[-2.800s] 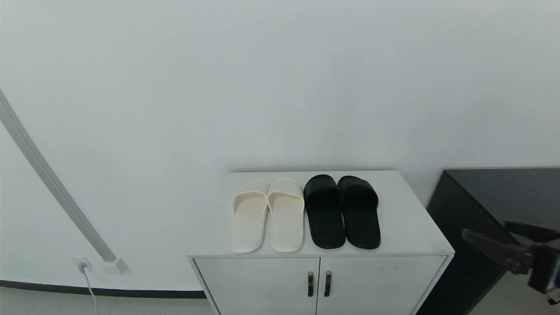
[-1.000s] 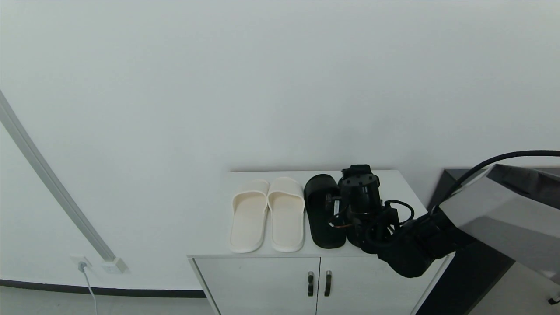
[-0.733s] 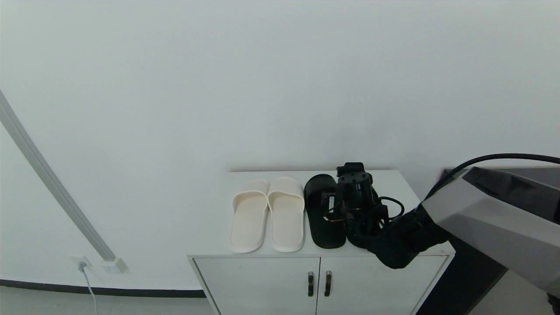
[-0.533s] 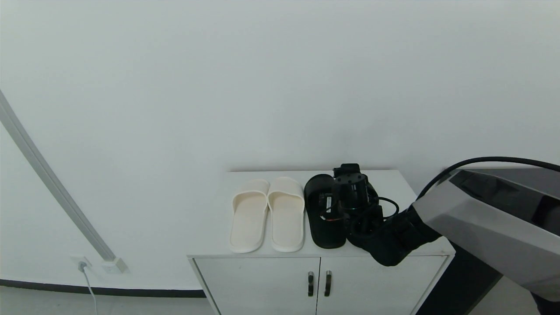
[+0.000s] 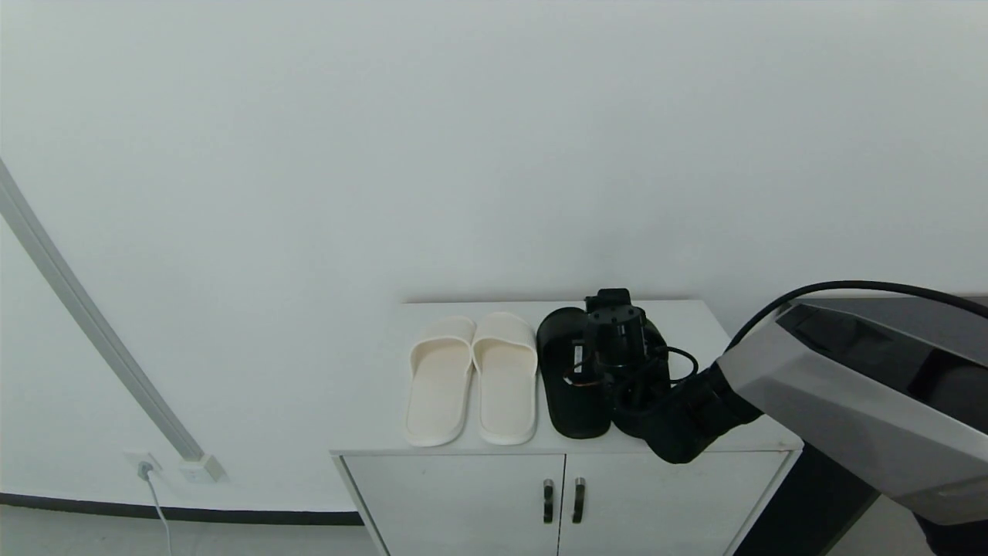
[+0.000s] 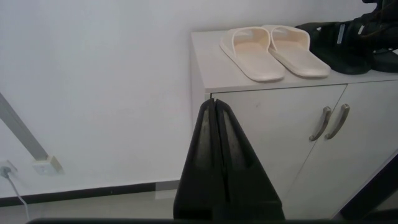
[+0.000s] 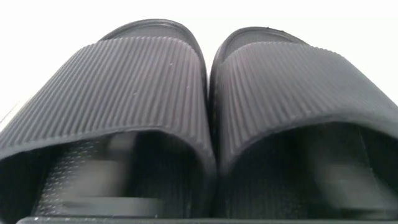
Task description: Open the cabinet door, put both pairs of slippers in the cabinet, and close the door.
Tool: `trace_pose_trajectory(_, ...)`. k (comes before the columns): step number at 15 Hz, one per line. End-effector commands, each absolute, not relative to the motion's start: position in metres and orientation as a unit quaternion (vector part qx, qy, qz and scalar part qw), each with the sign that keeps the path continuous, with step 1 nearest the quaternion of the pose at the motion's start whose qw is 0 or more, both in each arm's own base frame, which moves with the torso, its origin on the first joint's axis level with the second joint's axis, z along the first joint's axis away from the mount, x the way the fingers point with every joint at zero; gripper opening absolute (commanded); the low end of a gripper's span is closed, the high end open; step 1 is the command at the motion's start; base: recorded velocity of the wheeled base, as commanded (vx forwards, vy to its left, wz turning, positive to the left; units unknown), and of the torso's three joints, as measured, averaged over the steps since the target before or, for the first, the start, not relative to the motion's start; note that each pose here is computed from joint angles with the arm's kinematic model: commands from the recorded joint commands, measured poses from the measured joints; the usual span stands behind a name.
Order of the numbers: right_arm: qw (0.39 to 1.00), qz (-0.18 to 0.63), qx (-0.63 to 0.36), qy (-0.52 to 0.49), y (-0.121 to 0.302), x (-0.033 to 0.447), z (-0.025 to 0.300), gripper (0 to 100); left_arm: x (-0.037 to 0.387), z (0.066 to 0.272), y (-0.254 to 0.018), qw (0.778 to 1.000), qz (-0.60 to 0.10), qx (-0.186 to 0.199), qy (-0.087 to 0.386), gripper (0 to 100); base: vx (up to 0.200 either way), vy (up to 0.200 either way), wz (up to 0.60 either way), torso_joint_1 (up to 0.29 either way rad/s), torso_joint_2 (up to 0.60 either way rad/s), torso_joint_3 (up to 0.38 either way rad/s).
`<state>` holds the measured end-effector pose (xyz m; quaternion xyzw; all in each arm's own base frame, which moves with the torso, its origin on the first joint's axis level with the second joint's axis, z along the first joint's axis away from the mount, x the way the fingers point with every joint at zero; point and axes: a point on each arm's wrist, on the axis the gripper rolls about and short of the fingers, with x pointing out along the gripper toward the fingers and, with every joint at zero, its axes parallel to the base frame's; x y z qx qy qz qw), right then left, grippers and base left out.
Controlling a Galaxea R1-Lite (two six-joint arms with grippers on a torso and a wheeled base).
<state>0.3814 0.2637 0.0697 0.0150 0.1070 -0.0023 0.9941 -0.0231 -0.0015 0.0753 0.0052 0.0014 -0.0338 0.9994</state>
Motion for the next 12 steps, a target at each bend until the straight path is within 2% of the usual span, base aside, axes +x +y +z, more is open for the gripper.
trace_pose_trajectory(1,0.994,-0.002,0.016,0.106,0.263,0.381,0.072,0,-0.023,0.075,-0.002,0.999,-0.034,0.005,0.002,0,0.000,0.000,0.00,0.000,0.00,0.000)
trace_pose_trajectory(4,0.995,-0.004,0.017,0.102,0.262,0.378,0.078,0,-0.023,0.075,-0.002,0.999,-0.034,0.005,0.002,0,0.000,0.000,0.00,0.000,0.00,0.000)
trace_pose_trajectory(9,0.997,0.009,-0.004,0.078,0.238,0.337,0.130,0,-0.023,0.075,-0.002,0.999,-0.034,0.005,0.002,0,0.000,0.000,0.00,0.000,0.00,0.000)
trace_pose_trajectory(10,0.997,0.021,-0.016,0.071,0.230,0.321,0.138,0,-0.023,0.075,-0.002,0.999,-0.034,0.005,0.002,0,0.000,0.000,0.00,0.000,0.00,0.000)
trace_pose_trajectory(12,0.993,0.097,-0.023,0.064,0.214,0.283,0.147,0,-0.023,0.075,-0.002,0.999,-0.034,0.005,0.002,0,0.000,0.000,0.00,0.000,0.00,0.000)
